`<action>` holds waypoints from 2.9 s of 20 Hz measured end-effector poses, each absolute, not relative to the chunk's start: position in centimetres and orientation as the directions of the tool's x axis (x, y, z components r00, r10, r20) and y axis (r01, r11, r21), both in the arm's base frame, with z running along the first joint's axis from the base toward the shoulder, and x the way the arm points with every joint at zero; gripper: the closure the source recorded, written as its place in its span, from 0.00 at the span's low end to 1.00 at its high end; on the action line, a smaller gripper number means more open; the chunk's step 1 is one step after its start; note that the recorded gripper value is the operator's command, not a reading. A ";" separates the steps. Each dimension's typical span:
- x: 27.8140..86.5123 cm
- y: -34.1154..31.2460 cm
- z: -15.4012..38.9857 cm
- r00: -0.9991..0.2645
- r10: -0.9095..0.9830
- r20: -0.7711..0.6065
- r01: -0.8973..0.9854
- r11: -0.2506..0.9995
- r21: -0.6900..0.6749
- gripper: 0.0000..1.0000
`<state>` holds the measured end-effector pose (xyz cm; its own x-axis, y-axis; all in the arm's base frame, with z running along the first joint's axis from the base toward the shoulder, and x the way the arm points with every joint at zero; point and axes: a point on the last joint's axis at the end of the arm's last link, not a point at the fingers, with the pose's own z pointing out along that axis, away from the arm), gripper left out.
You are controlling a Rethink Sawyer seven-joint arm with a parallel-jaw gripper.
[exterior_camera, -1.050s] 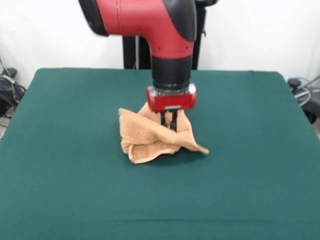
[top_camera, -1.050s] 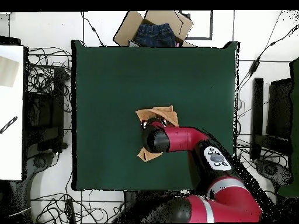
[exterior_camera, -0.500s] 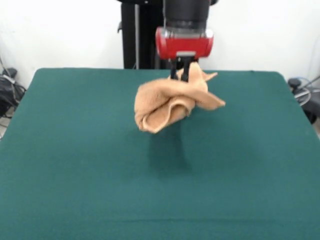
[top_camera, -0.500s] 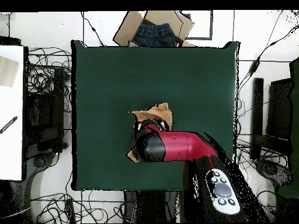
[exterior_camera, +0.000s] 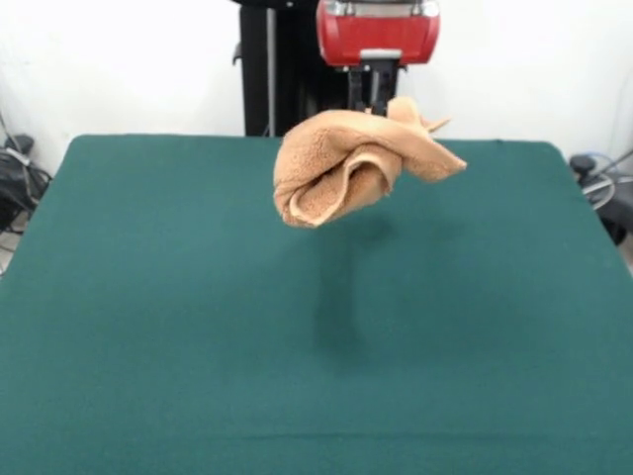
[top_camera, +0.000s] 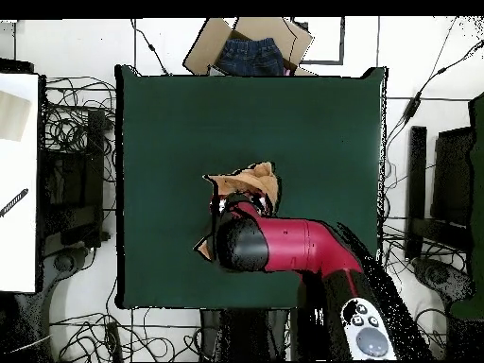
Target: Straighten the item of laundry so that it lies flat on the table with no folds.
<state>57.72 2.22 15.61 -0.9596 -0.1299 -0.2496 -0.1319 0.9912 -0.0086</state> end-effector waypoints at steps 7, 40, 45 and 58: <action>57.2 3.1 16.1 -0.959 -0.133 -0.249 -0.140 0.990 0.011 1.00; 58.7 5.8 14.9 -0.953 -0.167 -0.251 -0.186 0.981 0.050 0.00; 60.8 7.0 13.0 -0.954 -0.174 -0.246 -0.197 0.978 0.073 0.00; 61.1 7.2 5.1 -0.971 -0.170 -0.170 -0.194 0.972 0.135 0.00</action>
